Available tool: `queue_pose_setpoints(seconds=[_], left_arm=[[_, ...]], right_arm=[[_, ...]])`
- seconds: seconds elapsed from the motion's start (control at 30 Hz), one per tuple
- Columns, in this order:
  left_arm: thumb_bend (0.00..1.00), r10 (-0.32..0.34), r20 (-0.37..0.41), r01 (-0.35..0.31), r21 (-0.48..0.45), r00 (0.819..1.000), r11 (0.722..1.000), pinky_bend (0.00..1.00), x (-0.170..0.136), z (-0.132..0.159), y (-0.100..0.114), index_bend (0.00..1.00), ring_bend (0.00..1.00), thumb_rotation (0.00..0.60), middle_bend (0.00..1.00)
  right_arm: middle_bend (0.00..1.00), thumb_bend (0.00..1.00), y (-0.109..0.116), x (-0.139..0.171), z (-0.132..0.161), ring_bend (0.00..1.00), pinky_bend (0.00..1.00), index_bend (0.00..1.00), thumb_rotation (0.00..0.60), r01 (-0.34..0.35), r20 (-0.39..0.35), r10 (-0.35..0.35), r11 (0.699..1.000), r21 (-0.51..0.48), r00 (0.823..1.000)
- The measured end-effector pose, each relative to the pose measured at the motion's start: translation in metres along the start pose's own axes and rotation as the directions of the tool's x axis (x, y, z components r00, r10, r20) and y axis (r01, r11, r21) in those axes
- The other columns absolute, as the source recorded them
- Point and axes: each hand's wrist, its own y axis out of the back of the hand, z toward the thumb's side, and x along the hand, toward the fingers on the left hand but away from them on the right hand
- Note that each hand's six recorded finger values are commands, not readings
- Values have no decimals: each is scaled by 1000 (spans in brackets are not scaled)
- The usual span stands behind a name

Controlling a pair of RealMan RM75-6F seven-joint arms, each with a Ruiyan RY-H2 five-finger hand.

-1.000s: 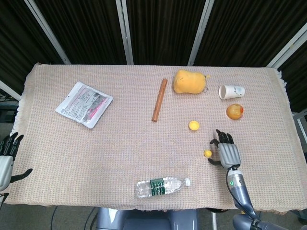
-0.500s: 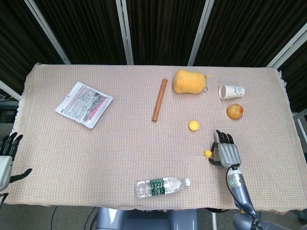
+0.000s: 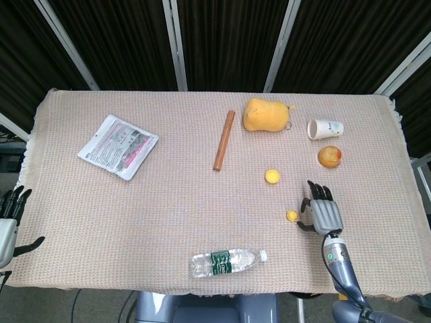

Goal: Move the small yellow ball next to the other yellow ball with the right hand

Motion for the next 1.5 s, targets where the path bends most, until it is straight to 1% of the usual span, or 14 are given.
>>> queue_pose_setpoints(seconds=[0.1,0.27,0.37,0.6,0.77,0.83,0.93,1.13,1.37,1.5], left_arm=[[0,1,-1,-1,0,1000,1000,188,0,0,0,0,0,600,0],[0,2,0,-2,1,1000,1000,188,0,0,0,0,0,600,0],[0,2,1,-2,0,1000,1000,188,0,0,0,0,0,600,0],[0,2,5,-2,-1,1000,1000,188,0,1,0,0,0,600,0],[0,1,8,-1,0,1000,1000,187,-1,1,0,0,0,600,0],[0,1,7,-1,0,1000,1000,188,0,1,0,0,0,600,0],[0,-2,7,2,-1,1000,1000,188,0,1,0,0,0,600,0],[0,-1,8,1,1,1000,1000,188,0,2,0,0,0,600,0],[0,-1,8,1,-3,1000,1000,188,0,2,0,0,0,600,0],[0,-1,9,1,-3,1000,1000,188,1,2,0,0,0,600,0]], right_arm=[[0,165,6,1,0,0,0,538,600,10,-7,-10,1000,3,1000],[0,165,10,2,4,0,0,507,600,18,-16,-18,1000,0,1000],[0,165,8,1,7,0,0,492,600,19,-21,-19,1000,-5,1000],[0,165,-5,-7,17,0,0,446,600,5,-29,-5,1000,-8,1000],[0,199,-8,-12,19,0,0,430,600,1,-26,-1,1000,-3,1000],[0,210,-8,-14,18,0,0,434,600,0,-20,0,1000,-3,1000],[0,214,-8,-14,15,0,0,475,600,2,-12,-2,1000,-2,1000],[0,215,-7,-13,11,0,2,519,600,7,-1,-7,1000,-13,1000],[0,214,-6,-13,10,0,2,525,600,5,2,-5,1000,-24,1000],[0,215,-1,-13,12,0,2,524,600,17,-8,-17,1000,-24,1000]])
